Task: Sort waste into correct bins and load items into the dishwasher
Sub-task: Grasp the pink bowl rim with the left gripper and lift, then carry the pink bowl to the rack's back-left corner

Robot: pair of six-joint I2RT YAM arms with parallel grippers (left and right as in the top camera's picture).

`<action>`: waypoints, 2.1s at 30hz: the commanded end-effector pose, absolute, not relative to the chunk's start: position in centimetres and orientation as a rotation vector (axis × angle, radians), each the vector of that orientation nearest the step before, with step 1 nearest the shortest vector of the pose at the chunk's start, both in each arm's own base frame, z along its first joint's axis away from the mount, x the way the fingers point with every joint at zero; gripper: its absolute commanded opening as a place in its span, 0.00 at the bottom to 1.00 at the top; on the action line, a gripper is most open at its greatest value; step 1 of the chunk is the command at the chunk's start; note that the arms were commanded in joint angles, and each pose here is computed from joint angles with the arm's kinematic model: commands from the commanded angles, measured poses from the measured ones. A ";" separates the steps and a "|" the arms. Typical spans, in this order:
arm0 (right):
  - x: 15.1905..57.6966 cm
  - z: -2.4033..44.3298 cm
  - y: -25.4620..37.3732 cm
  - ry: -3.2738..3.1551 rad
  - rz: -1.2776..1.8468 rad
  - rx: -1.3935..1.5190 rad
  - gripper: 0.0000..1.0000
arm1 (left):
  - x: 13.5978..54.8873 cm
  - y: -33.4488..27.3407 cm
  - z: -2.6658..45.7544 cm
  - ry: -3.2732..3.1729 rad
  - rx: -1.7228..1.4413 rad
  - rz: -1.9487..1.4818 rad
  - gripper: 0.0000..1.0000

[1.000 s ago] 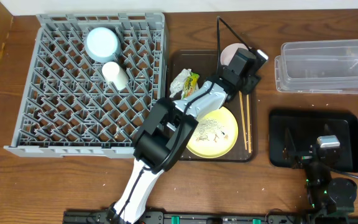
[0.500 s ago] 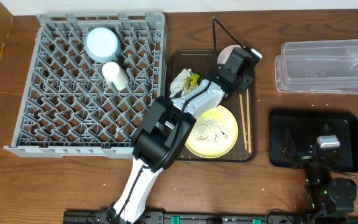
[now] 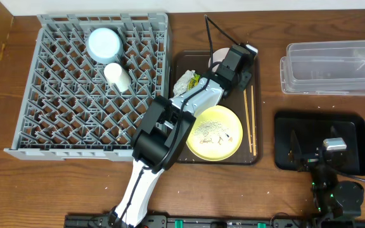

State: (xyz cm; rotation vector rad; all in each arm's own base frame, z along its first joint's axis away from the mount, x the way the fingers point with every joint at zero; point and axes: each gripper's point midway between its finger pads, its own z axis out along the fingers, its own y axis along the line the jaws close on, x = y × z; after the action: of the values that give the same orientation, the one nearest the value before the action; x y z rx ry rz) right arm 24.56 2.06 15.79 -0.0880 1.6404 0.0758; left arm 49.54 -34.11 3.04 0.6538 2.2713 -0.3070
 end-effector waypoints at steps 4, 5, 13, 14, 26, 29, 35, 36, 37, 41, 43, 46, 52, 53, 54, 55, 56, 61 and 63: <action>24.5 15.7 2.3 1.640 0.076 -0.100 0.99 | 50.1 -33.8 3.5 2.373 0.334 -0.627 0.08; 24.5 15.7 2.3 1.641 0.076 -0.100 0.99 | 50.3 -33.5 3.6 2.384 0.291 -0.668 0.08; 24.5 15.7 2.3 1.640 0.076 -0.100 0.99 | 52.5 -31.0 8.0 2.328 0.031 -1.251 0.07; 24.5 15.7 2.3 1.641 0.076 -0.100 0.99 | 52.9 -30.4 8.5 2.321 -0.016 -1.292 0.07; 24.5 15.7 2.3 1.641 0.076 -0.100 0.99 | 54.8 -24.8 8.2 2.366 -0.421 -1.423 0.08; 24.5 15.7 2.3 1.641 0.076 -0.100 0.99 | 54.3 -25.0 7.4 2.402 -0.440 -1.421 0.07; 24.5 15.7 2.3 1.641 0.076 -0.100 0.99 | 54.1 -25.7 8.9 2.362 -0.368 -1.521 0.08; 24.5 15.7 2.3 1.641 0.076 -0.100 0.99 | 54.1 -26.2 10.5 2.312 -0.328 -1.611 0.07; 24.5 15.7 2.3 1.640 0.076 -0.100 0.99 | 54.3 -26.3 11.4 2.282 -0.326 -1.662 0.08; 24.5 15.7 2.3 1.640 0.076 -0.100 0.99 | 55.8 -25.1 14.7 2.152 -0.379 -1.781 0.07; 24.5 15.7 2.3 1.641 0.076 -0.100 0.99 | 56.2 -24.1 15.0 2.132 -0.400 -1.788 0.07; 24.5 15.7 2.3 1.641 0.076 -0.100 0.99 | 56.8 -22.2 17.6 2.043 -0.380 -1.876 0.08; 24.5 15.7 2.3 1.641 0.076 -0.100 0.99 | 57.3 -19.5 21.6 1.898 -0.367 -1.978 0.07; 24.5 15.7 2.3 1.641 0.076 -0.100 0.99 | 57.3 -19.0 22.0 1.887 -0.364 -1.981 0.07; 24.5 15.7 2.3 1.641 0.076 -0.100 0.99 | 57.4 -18.7 22.1 1.883 -0.364 -1.978 0.07; 24.5 15.7 2.3 1.641 0.076 -0.100 0.99 | 57.5 -17.9 22.5 1.876 -0.364 -1.972 0.07; 24.5 15.7 2.3 1.641 0.076 -0.100 0.99 | 57.5 -17.4 22.7 1.870 -0.366 -1.967 0.07; 24.5 15.7 2.3 1.641 0.076 -0.100 0.99 | 58.2 -13.3 24.3 1.822 -0.413 -1.934 0.07; 24.5 15.7 2.3 1.641 0.076 -0.100 0.99 | 58.4 -10.5 25.4 1.788 -0.431 -1.902 0.07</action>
State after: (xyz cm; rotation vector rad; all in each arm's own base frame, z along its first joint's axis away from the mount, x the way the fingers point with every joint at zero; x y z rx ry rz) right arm 24.56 2.06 15.79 -0.0877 1.6404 0.0754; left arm 58.44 -14.86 21.94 -0.4413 1.8539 -1.9378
